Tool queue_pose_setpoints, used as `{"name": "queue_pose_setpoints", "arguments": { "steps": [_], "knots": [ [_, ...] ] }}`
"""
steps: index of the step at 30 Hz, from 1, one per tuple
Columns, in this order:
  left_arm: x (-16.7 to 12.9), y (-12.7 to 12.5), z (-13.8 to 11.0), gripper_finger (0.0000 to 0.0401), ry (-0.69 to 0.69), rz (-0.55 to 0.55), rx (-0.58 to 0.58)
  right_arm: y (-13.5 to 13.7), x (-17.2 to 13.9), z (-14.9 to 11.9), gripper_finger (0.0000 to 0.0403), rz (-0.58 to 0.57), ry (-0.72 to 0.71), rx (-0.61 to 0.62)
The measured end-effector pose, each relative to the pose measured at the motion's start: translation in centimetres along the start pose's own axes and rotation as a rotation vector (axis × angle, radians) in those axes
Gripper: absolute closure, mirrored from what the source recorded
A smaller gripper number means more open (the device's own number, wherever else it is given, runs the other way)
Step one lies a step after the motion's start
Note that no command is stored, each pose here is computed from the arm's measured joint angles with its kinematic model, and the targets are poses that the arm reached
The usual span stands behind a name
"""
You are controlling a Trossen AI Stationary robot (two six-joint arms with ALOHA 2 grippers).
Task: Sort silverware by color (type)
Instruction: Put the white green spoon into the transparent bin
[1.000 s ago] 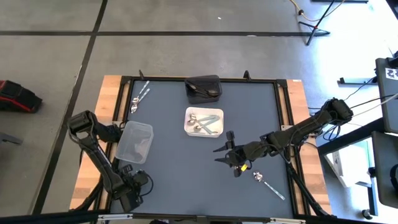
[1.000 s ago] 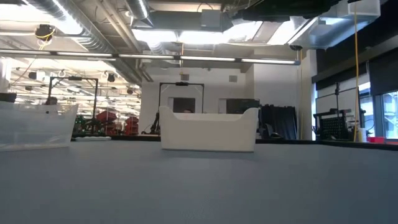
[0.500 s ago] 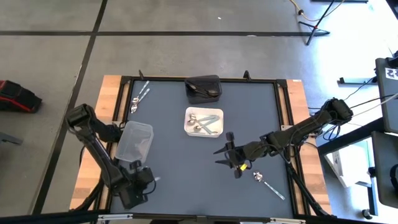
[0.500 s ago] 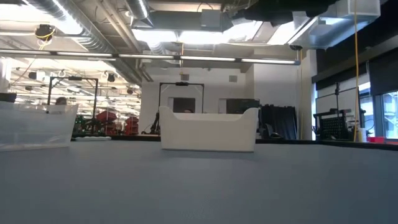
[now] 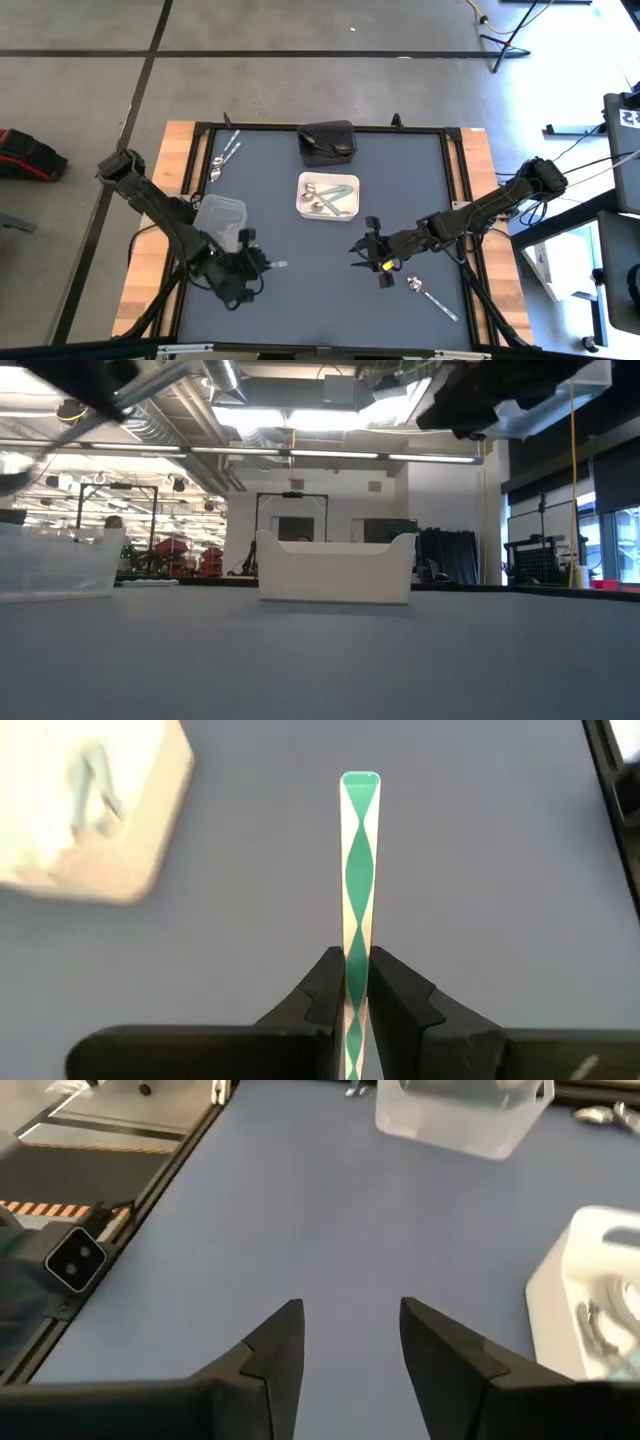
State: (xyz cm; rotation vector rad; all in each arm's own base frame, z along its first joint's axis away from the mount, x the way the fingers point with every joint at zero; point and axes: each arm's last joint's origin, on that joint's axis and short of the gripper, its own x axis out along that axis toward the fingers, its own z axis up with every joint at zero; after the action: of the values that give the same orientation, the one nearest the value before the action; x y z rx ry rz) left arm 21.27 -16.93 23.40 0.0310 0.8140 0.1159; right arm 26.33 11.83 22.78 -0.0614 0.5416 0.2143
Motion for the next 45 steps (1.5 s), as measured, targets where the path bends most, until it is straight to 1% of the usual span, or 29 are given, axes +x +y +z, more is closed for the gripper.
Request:
{"name": "queue_pose_setpoints", "arguments": {
  "steps": [7, 11, 15, 19, 21, 23, 28, 32, 35, 39, 42, 45],
  "knots": [
    [-1.4, 3.5, 2.5, 0.0369, -0.094, 0.021, -0.005, 0.0, 0.1, -1.0, 0.0246, -0.025, 0.043, 0.006],
    [-2.6, 5.2, 3.3, 0.0369, -0.147, 0.047, -0.018, -0.2, 0.1, -1.0, 0.0246, -0.076, 0.041, -0.020],
    [-3.6, 6.7, 3.5, 0.0368, -0.155, 0.068, -0.034, -0.6, 0.0, -0.9, 0.0246, -0.199, 0.031, -0.112],
    [-4.9, 8.5, 2.9, 0.0368, -0.122, 0.113, -0.059, -1.2, -0.3, -0.8, 0.0246, -0.402, 0.036, -0.209],
    [-5.6, 9.4, 2.4, 0.0368, -0.099, 0.143, -0.079, -1.5, -0.8, -0.8, 0.0246, -0.489, 0.063, -0.250],
    [-6.3, 10.2, 1.8, 0.0368, -0.066, 0.168, -0.111, -1.6, -1.6, -0.2, 0.0246, -0.526, 0.089, -0.256],
    [-7.6, 11.4, 0.1, 0.0368, 0.047, 0.160, -0.198, -1.8, -3.2, 0.9, 0.0246, -0.529, 0.059, -0.205],
    [-7.9, 11.8, -0.8, 0.0368, 0.128, 0.196, -0.228, -1.9, -3.3, 1.0, 0.0246, -0.526, 0.056, -0.208],
    [-7.9, 12.0, -0.9, 0.0368, 0.132, 0.218, -0.238, -2.3, -2.9, 1.0, 0.0246, -0.523, 0.067, -0.217],
    [-7.6, 11.8, -0.9, 0.0368, 0.145, 0.217, -0.276, -4.0, -2.0, 0.9, 0.0246, -0.501, 0.089, -0.181],
    [-7.8, 11.9, -1.2, 0.0368, 0.184, 0.220, -0.345, -5.6, -1.5, 0.6, 0.0246, -0.504, 0.124, -0.152],
    [-8.1, 11.9, -1.8, 0.0368, 0.213, 0.251, -0.422, -6.4, -1.1, 0.4, 0.0246, -0.494, 0.137, -0.132]
  ]
}}
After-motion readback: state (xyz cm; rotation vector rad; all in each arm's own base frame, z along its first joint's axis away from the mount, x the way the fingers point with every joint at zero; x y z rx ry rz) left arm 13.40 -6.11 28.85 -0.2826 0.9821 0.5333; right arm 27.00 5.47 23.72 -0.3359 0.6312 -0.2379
